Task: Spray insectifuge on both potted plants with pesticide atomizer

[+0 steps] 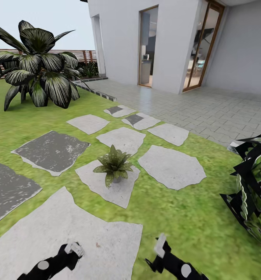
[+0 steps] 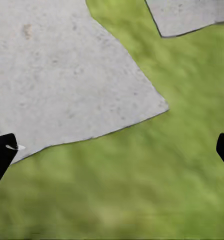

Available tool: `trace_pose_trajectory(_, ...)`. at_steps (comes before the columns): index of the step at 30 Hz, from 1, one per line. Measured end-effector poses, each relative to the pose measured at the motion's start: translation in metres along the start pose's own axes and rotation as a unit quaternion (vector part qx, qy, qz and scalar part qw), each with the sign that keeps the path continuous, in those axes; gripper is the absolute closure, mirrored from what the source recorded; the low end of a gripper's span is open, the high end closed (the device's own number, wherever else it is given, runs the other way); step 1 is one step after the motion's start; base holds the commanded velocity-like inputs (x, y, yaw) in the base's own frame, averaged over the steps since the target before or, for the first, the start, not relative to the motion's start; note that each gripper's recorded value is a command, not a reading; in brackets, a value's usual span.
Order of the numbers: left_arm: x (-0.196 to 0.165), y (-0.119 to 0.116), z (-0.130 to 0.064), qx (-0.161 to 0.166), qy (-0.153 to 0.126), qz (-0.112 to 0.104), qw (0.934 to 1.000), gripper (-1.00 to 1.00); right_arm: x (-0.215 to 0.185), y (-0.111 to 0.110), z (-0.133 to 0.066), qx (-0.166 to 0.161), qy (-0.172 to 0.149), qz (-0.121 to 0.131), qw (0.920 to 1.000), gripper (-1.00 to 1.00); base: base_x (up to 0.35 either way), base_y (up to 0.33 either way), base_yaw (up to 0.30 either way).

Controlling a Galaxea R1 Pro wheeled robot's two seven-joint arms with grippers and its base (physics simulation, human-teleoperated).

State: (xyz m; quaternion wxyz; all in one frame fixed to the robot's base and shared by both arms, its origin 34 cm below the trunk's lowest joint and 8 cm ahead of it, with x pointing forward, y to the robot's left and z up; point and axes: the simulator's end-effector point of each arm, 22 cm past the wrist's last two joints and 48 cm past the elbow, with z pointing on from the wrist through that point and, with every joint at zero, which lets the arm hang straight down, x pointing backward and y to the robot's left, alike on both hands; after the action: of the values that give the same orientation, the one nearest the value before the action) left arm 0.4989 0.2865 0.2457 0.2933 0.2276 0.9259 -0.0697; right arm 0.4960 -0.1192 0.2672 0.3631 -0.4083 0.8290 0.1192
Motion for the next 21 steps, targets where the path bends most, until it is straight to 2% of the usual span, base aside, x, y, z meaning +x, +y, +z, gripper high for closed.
trace_pose_trajectory(1,0.002,0.006,0.000,-0.019,-0.002,-0.018,0.9996,1.00,0.016,-0.008,-0.005,0.021,0.013,0.021,0.9995,-1.00,0.000,0.000,0.000)
trace_pose_trajectory(2,0.008,0.016,-0.002,-0.049,-0.003,-0.045,0.9978,1.00,0.041,-0.024,-0.014,0.059,0.031,0.057,0.9962,-1.00,0.000,0.000,0.000)
trace_pose_trajectory(3,0.014,0.021,-0.004,-0.067,-0.002,-0.060,0.9959,1.00,0.056,-0.035,-0.021,0.085,0.041,0.079,0.9924,-1.00,0.000,0.000,0.000)
trace_pose_trajectory(4,0.021,0.024,-0.006,-0.084,-0.002,-0.074,0.9937,1.00,0.077,-0.054,-0.034,0.128,0.056,0.109,0.9842,-1.00,0.000,0.000,0.000)
trace_pose_trajectory(6,0.036,0.034,-0.015,-0.129,-0.013,-0.099,0.9866,1.00,0.104,-0.078,-0.052,0.182,0.075,0.139,0.9706,-1.00,0.000,0.000,0.000)
trace_pose_trajectory(7,0.040,0.040,-0.021,-0.154,-0.026,-0.112,0.9813,1.00,0.118,-0.094,-0.065,0.215,0.084,0.153,0.9608,-1.00,0.000,0.000,0.000)
trace_pose_trajectory(9,0.048,0.051,-0.029,-0.189,-0.034,-0.134,0.9722,1.00,0.132,-0.113,-0.082,0.256,0.088,0.166,0.9481,-1.00,0.000,0.000,0.000)
trace_pose_trajectory(11,0.073,0.051,-0.039,-0.212,-0.022,-0.157,0.9643,1.00,0.141,-0.128,-0.098,0.296,0.075,0.187,0.9335,-1.00,0.000,0.000,0.000)
trace_pose_trajectory(12,0.079,0.050,-0.041,-0.215,-0.019,-0.161,0.9630,1.00,0.143,-0.132,-0.103,0.309,0.070,0.197,0.9279,-1.00,0.000,0.000,0.000)
trace_pose_trajectory(13,0.086,0.046,-0.043,-0.218,-0.014,-0.167,0.9615,1.00,0.149,-0.138,-0.112,0.331,0.064,0.219,0.9155,-1.00,0.000,0.000,0.000)
trace_pose_trajectory(15,0.090,0.041,-0.042,-0.216,-0.011,-0.170,0.9615,1.00,0.152,-0.139,-0.115,0.340,0.062,0.229,0.9101,-1.00,0.000,0.000,0.000)
trace_pose_trajectory(18,0.095,0.027,-0.039,-0.207,-0.004,-0.177,0.9622,1.00,0.156,-0.124,-0.111,0.332,0.065,0.244,0.9087,-1.00,0.000,0.000,0.000)
trace_pose_trajectory(21,0.095,0.024,-0.038,-0.203,-0.004,-0.178,0.9628,1.00,0.156,-0.123,-0.111,0.332,0.065,0.246,0.9082,-1.00,-0.088,0.017,0.000)
